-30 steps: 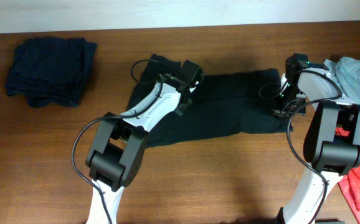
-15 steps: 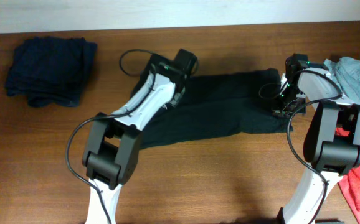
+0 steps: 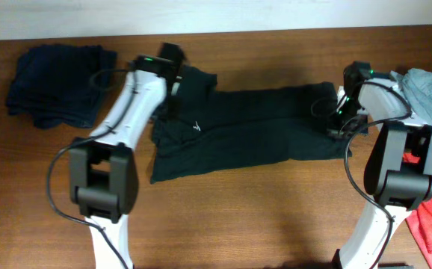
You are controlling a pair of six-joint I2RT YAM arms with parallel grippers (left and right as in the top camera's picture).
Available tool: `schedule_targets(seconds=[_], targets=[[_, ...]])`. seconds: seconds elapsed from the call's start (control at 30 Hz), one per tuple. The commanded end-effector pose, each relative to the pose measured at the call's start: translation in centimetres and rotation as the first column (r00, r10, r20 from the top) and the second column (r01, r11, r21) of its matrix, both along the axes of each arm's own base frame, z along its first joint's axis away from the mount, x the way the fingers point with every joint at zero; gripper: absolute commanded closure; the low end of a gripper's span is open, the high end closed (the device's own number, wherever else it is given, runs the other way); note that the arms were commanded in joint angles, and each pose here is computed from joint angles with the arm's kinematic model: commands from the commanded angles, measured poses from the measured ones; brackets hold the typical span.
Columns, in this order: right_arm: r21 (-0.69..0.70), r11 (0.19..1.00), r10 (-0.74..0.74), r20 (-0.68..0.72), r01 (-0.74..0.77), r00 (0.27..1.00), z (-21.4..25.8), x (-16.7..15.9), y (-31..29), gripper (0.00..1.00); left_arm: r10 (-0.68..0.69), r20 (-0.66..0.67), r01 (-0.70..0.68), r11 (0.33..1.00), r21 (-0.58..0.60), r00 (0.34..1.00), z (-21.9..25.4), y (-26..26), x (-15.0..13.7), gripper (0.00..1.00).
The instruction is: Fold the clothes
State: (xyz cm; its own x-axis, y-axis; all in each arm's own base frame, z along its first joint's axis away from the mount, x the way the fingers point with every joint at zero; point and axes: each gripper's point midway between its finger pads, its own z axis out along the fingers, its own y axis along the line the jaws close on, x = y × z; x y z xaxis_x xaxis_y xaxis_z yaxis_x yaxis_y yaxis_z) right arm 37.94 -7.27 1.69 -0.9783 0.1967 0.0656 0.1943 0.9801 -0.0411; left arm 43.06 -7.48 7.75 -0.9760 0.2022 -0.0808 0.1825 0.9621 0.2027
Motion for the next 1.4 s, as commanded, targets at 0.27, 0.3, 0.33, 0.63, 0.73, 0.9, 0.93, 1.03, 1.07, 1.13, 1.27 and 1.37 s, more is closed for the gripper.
schedule_targets(seconds=[0.27, 0.3, 0.33, 0.63, 0.73, 0.9, 0.93, 1.03, 1.07, 1.13, 1.27, 1.37], targets=[[0.013, 0.999, 0.046, 0.140, -0.048, 0.989, 10.0, 3.9, 0.1, 0.38, 0.215, -0.023, -0.210, 0.919, -0.334, 0.976, 1.8, 5.2, 1.1, 0.96], [0.016, 0.999, 0.046, 0.123, -0.048, 0.991, 10.1, 3.5, 0.2, 0.33, 0.222, -0.027, -0.218, 0.914, -0.342, 0.975, 1.8, 5.5, 1.1, 0.96], [0.021, 0.999, 0.045, 0.101, -0.047, 0.994, 10.1, 2.9, 0.2, 0.31, 0.229, -0.031, -0.226, 0.912, -0.341, 0.973, 1.8, 5.8, 1.0, 0.97], [0.116, 0.993, 0.039, 0.003, -0.039, 0.999, 9.3, 0.5, 1.9, 0.40, 0.148, -0.088, -0.172, 0.875, -0.453, 0.985, 2.2, 0.9, -0.1, 0.99], [0.167, 0.985, 0.035, -0.029, -0.029, 0.999, 8.9, -0.4, 2.9, 0.96, 0.104, -0.123, -0.148, 0.886, -0.439, 0.987, 2.1, -0.9, -1.3, 0.99], [0.179, 0.984, 0.035, -0.091, -0.019, 0.995, 7.2, -1.9, 3.1, 0.96, 0.033, -0.231, -0.105, 0.946, -0.306, 0.972, 0.0, -2.3, -5.2, 0.99], [0.180, 0.983, 0.036, -0.098, -0.017, 0.995, 6.6, -2.1, 3.2, 0.96, 0.033, -0.243, -0.101, 0.956, -0.274, 0.969, -0.7, -2.3, -5.7, 0.99], [0.182, 0.983, 0.035, -0.107, -0.015, 0.994, 4.6, -2.5, 3.2, 0.96, 0.024, -0.252, -0.082, 0.971, -0.226, 0.968, -3.0, -2.3, -6.6, 1.00], [0.182, 0.983, 0.036, -0.107, -0.016, 0.994, 4.0, -2.6, 3.3, 0.96, 0.037, -0.254, -0.095, 0.970, -0.223, 0.966, -3.7, -2.3, -6.8, 0.99], [0.184, 0.983, 0.035, -0.100, -0.016, 0.994, 2.9, -2.7, 3.3, 0.96, 0.050, -0.259, -0.109, 0.969, -0.220, 0.965, -4.7, -2.1, -7.1, 0.99], [0.177, 0.984, 0.034, -0.064, -0.023, 0.997, 1.0, -2.2, 3.2, 0.96, 0.065, -0.251, -0.123, 0.967, -0.222, 0.966, -5.8, -1.5, -7.1, 0.99], [0.172, 0.985, 0.033, -0.043, -0.025, 0.999, -0.5, -2.2, 3.2, 0.96, 0.081, -0.242, -0.131, 0.971, -0.201, 0.967, -6.1, -0.7, -6.9, 0.99]])
